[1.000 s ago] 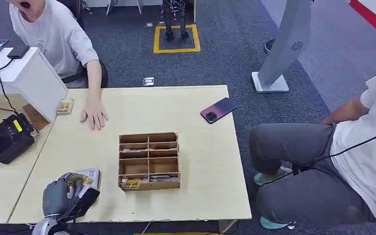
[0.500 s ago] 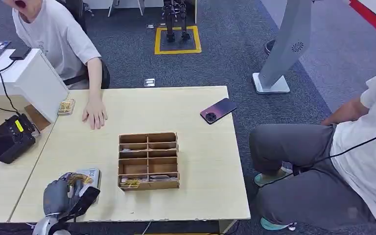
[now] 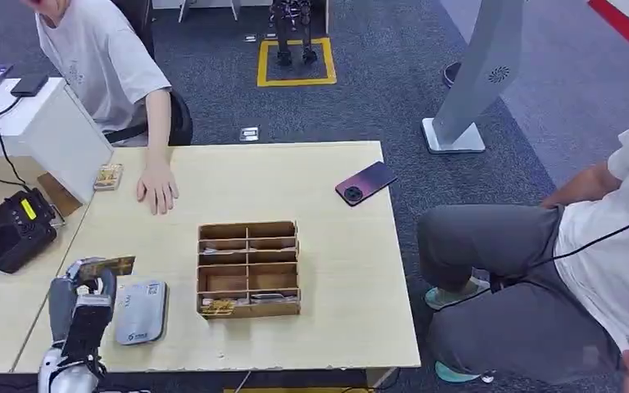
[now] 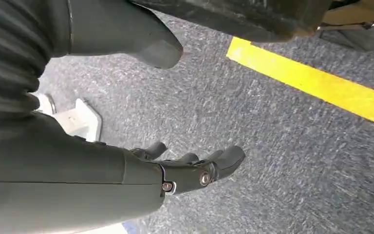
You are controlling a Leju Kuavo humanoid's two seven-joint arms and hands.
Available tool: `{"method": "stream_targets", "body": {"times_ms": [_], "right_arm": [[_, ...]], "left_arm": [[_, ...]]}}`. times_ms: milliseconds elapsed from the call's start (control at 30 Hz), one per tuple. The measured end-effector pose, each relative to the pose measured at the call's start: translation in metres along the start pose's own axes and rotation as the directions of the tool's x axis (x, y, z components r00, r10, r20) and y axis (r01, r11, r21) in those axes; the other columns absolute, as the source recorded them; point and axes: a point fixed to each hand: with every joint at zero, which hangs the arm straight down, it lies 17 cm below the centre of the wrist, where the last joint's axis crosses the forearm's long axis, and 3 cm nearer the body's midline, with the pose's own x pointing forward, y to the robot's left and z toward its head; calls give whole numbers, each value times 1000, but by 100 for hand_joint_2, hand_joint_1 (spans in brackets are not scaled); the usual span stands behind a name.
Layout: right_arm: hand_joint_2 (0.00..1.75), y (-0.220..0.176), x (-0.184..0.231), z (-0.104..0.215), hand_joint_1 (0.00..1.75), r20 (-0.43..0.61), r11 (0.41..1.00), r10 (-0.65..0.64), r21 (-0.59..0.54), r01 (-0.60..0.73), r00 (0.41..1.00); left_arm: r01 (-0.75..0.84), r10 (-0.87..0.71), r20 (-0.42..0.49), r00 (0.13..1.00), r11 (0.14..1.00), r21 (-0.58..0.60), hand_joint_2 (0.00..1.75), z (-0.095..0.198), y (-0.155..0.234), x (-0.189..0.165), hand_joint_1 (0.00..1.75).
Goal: Pass the card to the sensor for recognition and then transmit it.
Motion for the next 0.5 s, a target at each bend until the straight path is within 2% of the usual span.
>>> {"method": "stream_targets", "body": {"times_ms": [133, 400, 500], "right_arm": [[175, 2, 7, 0, 0, 27, 1000, 17, 18, -17, 999], [175, 2, 8, 0, 0, 26, 999, 43, 31, -44, 999], [175, 2, 10, 0, 0, 33, 998, 57, 36, -58, 998]], "left_arm": [[98, -118, 166, 979, 987, 128, 175, -52, 38, 48, 175], [184, -257, 255, 932, 943, 276, 175, -118, 79, 95, 175], [336, -438, 279, 854, 875, 348, 175, -139, 84, 112, 175]]}}
